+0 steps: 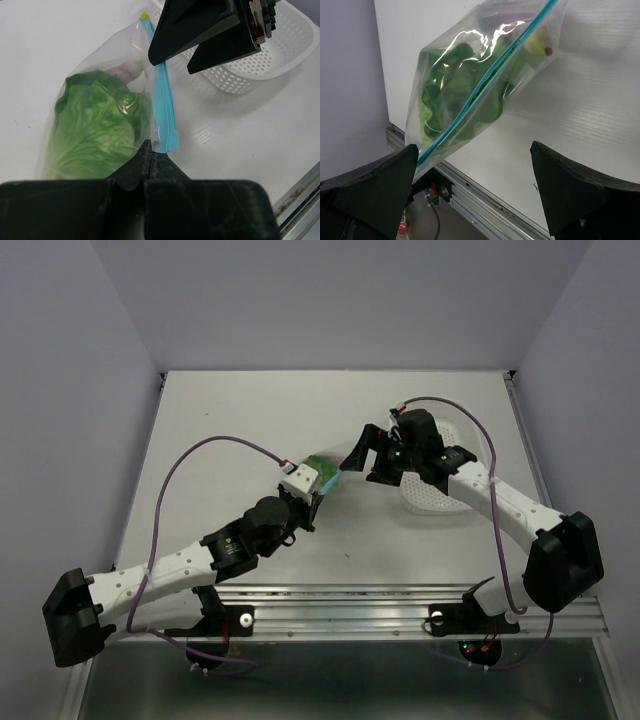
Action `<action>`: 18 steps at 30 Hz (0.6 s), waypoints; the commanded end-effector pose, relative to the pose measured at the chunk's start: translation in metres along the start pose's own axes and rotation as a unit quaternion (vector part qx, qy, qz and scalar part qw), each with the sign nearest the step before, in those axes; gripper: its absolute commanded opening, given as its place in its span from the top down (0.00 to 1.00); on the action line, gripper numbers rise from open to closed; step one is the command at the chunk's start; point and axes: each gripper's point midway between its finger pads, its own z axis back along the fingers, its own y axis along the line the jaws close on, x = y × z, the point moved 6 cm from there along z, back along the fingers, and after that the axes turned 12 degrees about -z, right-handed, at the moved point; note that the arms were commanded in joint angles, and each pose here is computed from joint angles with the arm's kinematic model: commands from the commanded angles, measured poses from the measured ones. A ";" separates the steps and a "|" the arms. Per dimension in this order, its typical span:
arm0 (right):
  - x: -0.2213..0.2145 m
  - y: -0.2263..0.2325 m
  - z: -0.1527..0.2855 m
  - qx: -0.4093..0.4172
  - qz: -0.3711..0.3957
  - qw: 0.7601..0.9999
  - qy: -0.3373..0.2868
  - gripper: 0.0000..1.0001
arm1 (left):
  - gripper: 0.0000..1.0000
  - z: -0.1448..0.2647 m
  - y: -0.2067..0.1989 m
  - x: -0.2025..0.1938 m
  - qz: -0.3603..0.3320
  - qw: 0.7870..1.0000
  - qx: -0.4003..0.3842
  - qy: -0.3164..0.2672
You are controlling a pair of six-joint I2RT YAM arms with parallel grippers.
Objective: Open the zip-top bag and remove the fake food
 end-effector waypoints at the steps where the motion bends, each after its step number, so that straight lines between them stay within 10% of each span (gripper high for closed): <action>1: 0.002 0.021 0.001 0.039 0.009 0.999 -0.010 0.00 | 1.00 0.001 -0.001 0.012 0.014 0.999 0.000 -0.032; 18: -0.001 0.024 0.023 0.040 0.005 0.998 -0.041 0.00 | 1.00 0.002 0.001 0.010 0.019 0.999 0.008 -0.031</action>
